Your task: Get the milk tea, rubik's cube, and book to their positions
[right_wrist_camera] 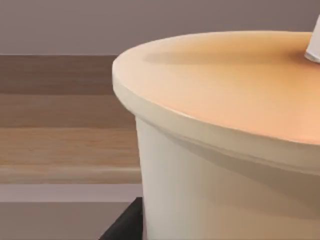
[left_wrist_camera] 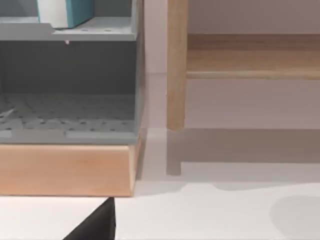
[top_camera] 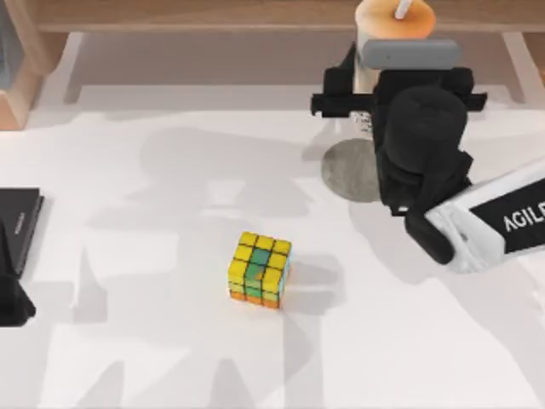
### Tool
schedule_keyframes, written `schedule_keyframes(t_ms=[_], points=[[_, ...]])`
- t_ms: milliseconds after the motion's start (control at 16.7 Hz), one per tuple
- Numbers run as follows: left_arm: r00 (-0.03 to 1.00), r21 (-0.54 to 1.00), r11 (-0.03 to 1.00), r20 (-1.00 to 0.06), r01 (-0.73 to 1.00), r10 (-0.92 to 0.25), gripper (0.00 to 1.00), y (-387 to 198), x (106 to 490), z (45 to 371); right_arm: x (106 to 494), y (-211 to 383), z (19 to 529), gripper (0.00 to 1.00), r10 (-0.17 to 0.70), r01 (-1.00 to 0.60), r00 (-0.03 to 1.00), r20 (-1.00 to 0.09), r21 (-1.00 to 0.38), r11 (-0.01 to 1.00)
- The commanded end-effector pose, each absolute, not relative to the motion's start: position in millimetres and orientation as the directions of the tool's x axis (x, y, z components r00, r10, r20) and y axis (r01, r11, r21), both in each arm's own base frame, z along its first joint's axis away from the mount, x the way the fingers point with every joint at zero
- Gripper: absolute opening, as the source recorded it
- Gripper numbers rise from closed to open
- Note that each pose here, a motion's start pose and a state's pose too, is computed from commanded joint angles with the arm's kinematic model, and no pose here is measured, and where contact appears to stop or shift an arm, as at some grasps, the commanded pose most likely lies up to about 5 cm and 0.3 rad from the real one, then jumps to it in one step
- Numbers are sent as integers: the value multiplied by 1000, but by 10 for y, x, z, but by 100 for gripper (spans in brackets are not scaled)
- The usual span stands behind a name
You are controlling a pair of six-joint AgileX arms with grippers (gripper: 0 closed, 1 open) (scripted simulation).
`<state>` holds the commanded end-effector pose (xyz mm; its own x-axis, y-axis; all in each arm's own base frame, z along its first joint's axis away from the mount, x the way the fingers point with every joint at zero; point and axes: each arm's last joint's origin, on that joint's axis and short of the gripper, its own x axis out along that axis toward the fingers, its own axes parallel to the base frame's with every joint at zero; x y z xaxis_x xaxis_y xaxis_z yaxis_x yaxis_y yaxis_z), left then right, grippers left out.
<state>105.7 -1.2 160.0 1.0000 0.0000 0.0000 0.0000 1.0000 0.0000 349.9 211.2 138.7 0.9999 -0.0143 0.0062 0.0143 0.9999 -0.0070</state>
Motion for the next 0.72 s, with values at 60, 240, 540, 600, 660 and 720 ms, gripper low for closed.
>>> schedule_keyframes(t_ms=[60,240,540,600,660,720], points=[[1000,0,1000,0,0,0,100,-12,1057,1600,3451,2159,1314,0,-14,14,1000,4,-7,1000],[1000,0,1000,0,0,0,100,-12,1057,1600,3406,2199,1256,0,-13,13,1000,1,-8,1000],[1000,0,1000,0,0,0,100,-12,1057,1600,3420,2192,1180,0,-16,16,1000,1,-9,1000],[1000,0,1000,0,0,0,100,-12,1057,1600,3419,2195,1129,0,-16,16,1000,2,-9,1000],[1000,0,1000,0,0,0,100,-12,1057,1600,3417,2197,1075,0,-15,15,1000,2,-9,1000],[1000,0,1000,0,0,0,100,-12,1057,1600,3413,2198,1024,0,-15,15,1000,2,-9,1000]])
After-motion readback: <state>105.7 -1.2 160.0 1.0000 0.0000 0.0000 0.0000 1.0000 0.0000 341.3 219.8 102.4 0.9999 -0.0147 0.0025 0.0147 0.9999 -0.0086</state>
